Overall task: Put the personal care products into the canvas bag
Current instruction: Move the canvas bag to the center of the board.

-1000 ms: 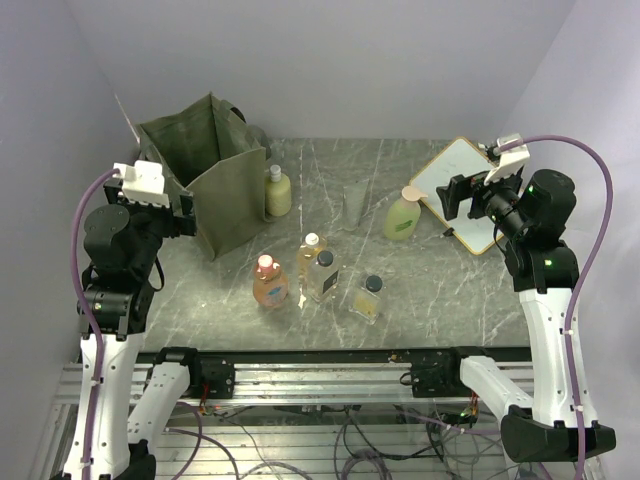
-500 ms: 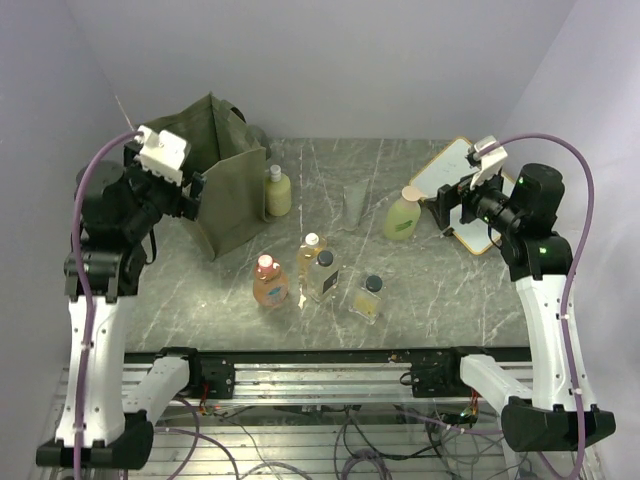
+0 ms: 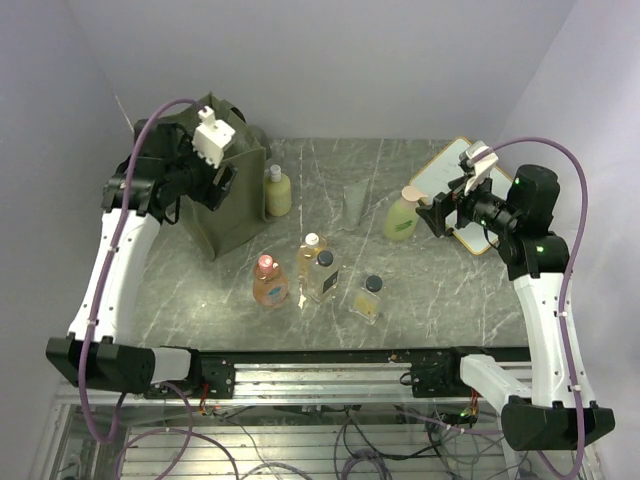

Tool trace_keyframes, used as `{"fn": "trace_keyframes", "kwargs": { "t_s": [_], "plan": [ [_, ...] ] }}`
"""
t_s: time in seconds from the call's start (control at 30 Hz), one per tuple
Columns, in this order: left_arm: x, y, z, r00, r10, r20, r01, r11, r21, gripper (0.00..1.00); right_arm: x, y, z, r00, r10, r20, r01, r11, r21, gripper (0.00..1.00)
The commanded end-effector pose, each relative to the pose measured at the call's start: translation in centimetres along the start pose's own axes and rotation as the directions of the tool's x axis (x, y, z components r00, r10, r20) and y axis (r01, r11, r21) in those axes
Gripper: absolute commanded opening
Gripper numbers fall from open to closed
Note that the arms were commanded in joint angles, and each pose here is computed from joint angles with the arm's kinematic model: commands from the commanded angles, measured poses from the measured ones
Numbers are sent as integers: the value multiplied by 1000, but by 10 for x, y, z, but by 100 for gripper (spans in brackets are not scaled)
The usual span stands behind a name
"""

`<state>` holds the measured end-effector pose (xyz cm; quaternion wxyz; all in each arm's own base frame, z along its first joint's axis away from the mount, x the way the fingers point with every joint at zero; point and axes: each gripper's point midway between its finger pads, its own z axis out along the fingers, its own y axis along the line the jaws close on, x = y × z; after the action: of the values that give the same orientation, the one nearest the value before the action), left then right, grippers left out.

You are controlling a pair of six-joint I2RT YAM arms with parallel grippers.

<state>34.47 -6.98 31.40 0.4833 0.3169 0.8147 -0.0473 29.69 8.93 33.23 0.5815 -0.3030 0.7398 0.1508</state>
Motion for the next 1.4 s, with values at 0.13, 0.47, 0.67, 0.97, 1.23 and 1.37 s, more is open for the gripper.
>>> {"fn": "trace_keyframes", "kwargs": {
  "t_s": [0.13,0.47,0.67,0.97,1.23,1.37],
  "plan": [
    [2,-23,44,984,127,-128,-117,990,82,71,18,9,8,999,19,-25,-20,998,-60,100],
    [11,-39,43,948,251,-197,-206,953,221,8,45,13,14,994,23,-109,-34,995,-99,100],
    [36,-53,3,877,413,-247,-314,879,358,7,47,16,19,992,22,-124,-38,991,-125,100],
    [60,-77,-27,837,495,-233,-329,795,510,7,48,26,26,992,19,-128,-42,983,-177,100],
    [56,-80,-32,846,490,-211,-335,796,504,8,47,34,27,990,-14,-141,-15,980,-198,100],
    [51,-73,-27,871,444,-209,-331,846,418,11,50,38,32,987,-34,-156,1,979,-202,100]
  ]
}}
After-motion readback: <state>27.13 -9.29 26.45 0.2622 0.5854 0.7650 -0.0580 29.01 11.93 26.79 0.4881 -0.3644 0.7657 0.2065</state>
